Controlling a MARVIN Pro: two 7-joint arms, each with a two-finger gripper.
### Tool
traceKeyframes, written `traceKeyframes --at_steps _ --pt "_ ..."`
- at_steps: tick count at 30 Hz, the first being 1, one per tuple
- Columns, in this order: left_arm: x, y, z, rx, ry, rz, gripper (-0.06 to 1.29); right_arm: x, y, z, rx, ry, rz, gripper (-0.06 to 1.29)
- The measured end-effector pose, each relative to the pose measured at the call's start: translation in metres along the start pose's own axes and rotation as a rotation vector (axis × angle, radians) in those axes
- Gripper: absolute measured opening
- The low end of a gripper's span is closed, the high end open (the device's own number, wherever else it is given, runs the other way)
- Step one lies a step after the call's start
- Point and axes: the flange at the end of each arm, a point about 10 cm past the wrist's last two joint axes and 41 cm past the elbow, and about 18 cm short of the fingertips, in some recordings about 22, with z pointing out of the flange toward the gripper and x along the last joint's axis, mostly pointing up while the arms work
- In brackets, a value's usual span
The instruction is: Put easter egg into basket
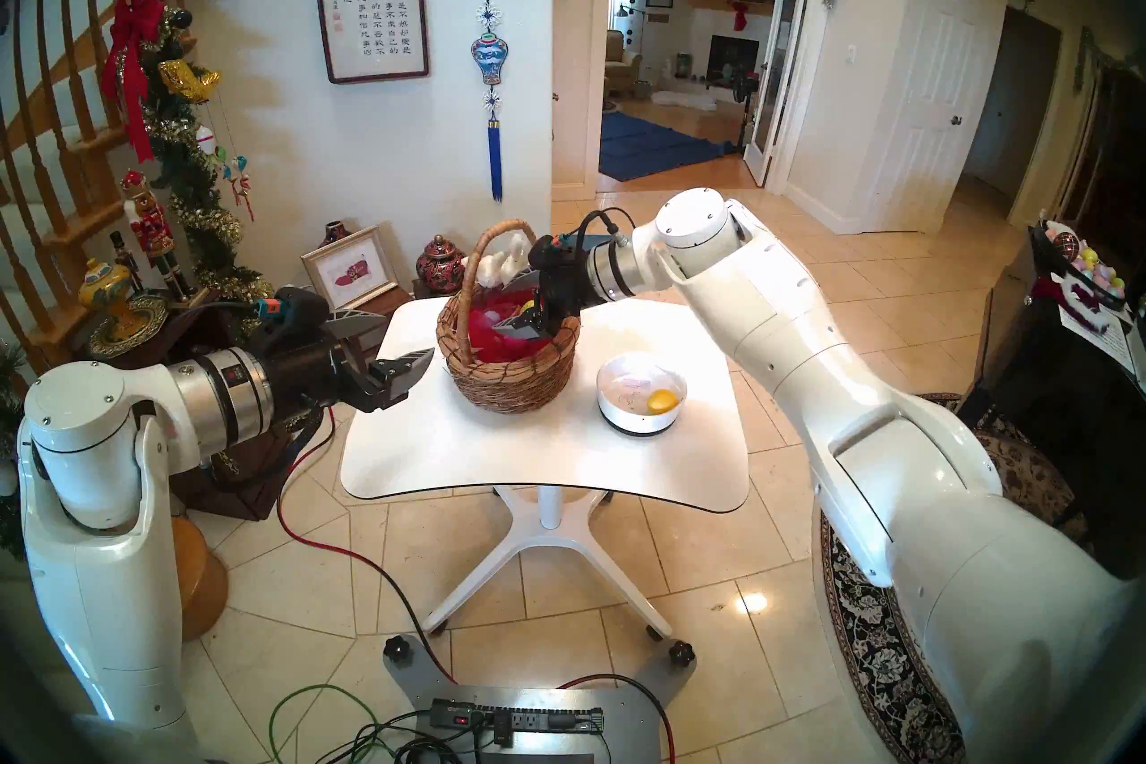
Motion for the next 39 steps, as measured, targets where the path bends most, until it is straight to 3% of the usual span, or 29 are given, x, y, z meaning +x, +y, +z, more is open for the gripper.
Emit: traceKeyframes --at_steps 6,16,28,39 --pt "0.000 0.000 0.000 0.000 0.000 0.000 1.26 0.003 -0.002 -0.010 -0.014 0.007 -0.002 1.03" --pt "0.000 0.000 0.000 0.000 0.000 0.000 1.26 -0.004 -0.011 -0.048 -0.045 0.023 0.022 1.03" --pt "0.000 0.000 0.000 0.000 0.000 0.000 1.26 -0.037 -0.035 -0.104 -0.097 0.011 0.096 1.03" --pt "0.000 0.000 0.000 0.000 0.000 0.000 1.26 -0.061 -0.057 -0.143 -0.161 0.010 0.151 1.03"
